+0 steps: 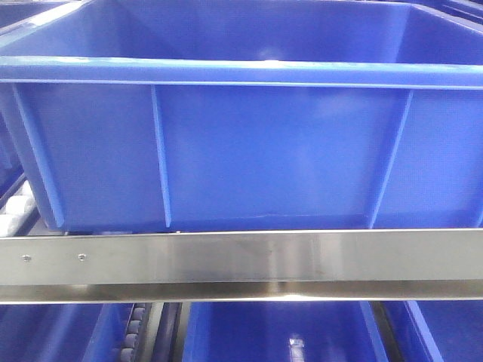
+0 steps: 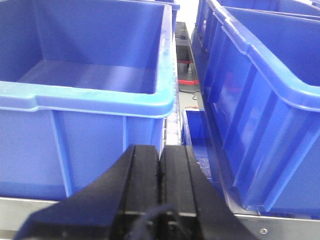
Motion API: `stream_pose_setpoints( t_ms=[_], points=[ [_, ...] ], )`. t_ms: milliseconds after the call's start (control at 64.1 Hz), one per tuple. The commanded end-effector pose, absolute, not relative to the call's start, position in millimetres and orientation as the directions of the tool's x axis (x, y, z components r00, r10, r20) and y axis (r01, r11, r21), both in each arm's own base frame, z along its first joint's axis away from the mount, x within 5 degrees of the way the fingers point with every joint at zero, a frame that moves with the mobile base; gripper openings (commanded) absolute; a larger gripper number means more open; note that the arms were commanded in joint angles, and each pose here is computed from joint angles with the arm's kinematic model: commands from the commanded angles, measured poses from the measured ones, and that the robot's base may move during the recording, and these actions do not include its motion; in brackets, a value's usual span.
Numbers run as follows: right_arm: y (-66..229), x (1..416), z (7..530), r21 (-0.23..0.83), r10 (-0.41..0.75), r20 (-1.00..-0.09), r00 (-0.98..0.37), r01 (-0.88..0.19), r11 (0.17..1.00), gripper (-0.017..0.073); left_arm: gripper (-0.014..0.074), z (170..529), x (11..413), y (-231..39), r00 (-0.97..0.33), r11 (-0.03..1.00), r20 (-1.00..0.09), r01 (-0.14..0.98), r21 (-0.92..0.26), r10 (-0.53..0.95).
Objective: Grab silver tray and place in blue box
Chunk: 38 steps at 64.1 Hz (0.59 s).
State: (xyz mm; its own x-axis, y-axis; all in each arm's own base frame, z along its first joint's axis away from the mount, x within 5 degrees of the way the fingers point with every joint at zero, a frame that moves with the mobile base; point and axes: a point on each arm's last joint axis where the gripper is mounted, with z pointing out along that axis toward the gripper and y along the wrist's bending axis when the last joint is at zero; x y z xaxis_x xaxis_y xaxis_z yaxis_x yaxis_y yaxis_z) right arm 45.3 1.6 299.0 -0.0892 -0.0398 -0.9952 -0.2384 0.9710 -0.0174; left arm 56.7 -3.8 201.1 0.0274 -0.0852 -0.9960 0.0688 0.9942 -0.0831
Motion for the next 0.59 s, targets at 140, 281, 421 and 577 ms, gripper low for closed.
stream_pose_setpoints(
  t_ms=[140,281,421,577],
  points=[
    [3,48,300,-0.025,-0.032,-0.999,-0.040,-0.171,0.985,0.0049,-0.0104,209,55,-3,0.124,0.993,-0.988,0.074,-0.087,-0.096],
    [4,52,273,-0.069,-0.073,-0.997,-0.038,-0.101,0.993,0.0049,-0.0104,209,55,-3,0.124,0.993,-0.988,0.074,-0.087,-0.096],
    [0,54,240,-0.016,-0.017,-0.998,0.061,0.013,1.000,0.0049,-0.0104,209,55,-3,0.124,0.993,-0.988,0.074,-0.087,-0.096],
    [-3,55,210,-0.015,-0.022,-0.992,0.124,0.062,0.998,0.0049,-0.0104,209,55,-3,0.124,0.993,-0.988,0.074,-0.087,-0.096]
  ],
)
